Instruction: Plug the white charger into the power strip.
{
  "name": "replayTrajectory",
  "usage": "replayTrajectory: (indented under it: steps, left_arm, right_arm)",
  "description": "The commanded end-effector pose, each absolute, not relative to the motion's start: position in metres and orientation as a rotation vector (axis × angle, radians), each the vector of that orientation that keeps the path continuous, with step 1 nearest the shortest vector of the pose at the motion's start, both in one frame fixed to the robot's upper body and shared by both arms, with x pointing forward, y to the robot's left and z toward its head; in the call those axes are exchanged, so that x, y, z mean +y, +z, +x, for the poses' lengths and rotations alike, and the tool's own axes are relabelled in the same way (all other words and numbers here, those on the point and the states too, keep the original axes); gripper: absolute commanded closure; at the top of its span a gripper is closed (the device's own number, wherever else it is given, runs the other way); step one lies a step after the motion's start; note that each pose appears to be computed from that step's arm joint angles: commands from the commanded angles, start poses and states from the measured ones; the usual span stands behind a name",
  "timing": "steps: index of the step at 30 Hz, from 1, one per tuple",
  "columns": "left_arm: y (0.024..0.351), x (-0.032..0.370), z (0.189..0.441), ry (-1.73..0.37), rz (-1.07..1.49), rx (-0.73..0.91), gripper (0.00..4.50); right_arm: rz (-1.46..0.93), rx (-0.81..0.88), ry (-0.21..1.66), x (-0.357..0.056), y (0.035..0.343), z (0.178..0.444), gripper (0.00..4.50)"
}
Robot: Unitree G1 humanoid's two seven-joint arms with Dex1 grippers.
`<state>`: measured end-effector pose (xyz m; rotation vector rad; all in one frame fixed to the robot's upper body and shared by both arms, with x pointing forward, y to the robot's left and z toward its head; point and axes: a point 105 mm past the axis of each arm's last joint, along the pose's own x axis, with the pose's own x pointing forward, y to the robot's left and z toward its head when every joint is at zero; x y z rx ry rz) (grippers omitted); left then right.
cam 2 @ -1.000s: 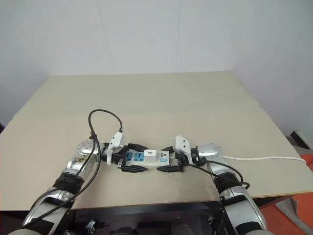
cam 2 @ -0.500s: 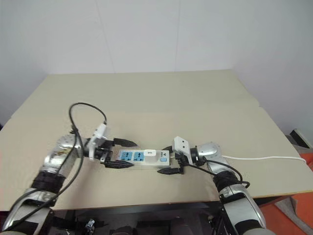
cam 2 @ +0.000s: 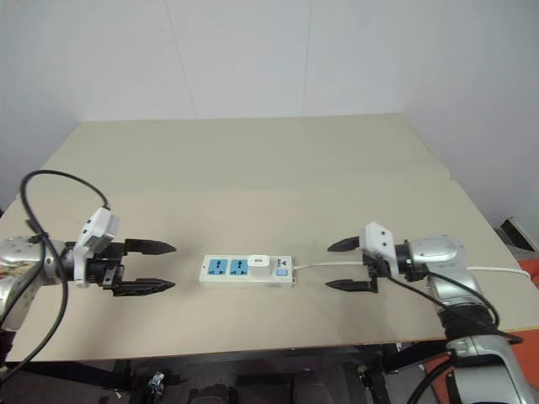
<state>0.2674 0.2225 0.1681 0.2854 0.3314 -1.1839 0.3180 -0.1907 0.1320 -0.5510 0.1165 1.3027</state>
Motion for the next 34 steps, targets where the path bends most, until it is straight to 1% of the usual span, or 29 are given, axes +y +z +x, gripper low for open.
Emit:
replayTrajectory:
  steps: [1, 6, 13, 25, 34]
  left_arm:
    - [0.187, 0.238, 0.256, -1.137, 0.356, 0.326, 0.00]
    - [0.189, 0.252, 0.241, -1.076, 0.355, 0.346, 0.00]
    - [0.185, 0.246, 0.234, -1.060, 0.326, 0.323, 0.00]
    - [0.192, 0.235, 0.240, -1.078, 0.311, 0.259, 0.00]
    - [0.193, 0.231, 0.244, -1.091, 0.306, 0.250, 0.00]
  right_arm:
    - [-0.519, 0.060, 1.229, -0.204, 0.154, 0.316, 0.02]
    - [-0.479, 0.074, 1.175, -0.217, 0.160, 0.306, 0.02]
    - [-0.470, 0.073, 1.148, -0.218, 0.160, 0.304, 0.02]
    - [-0.482, 0.070, 1.154, -0.212, 0.158, 0.305, 0.02]
    - [-0.473, 0.059, 1.165, -0.206, 0.157, 0.306, 0.02]
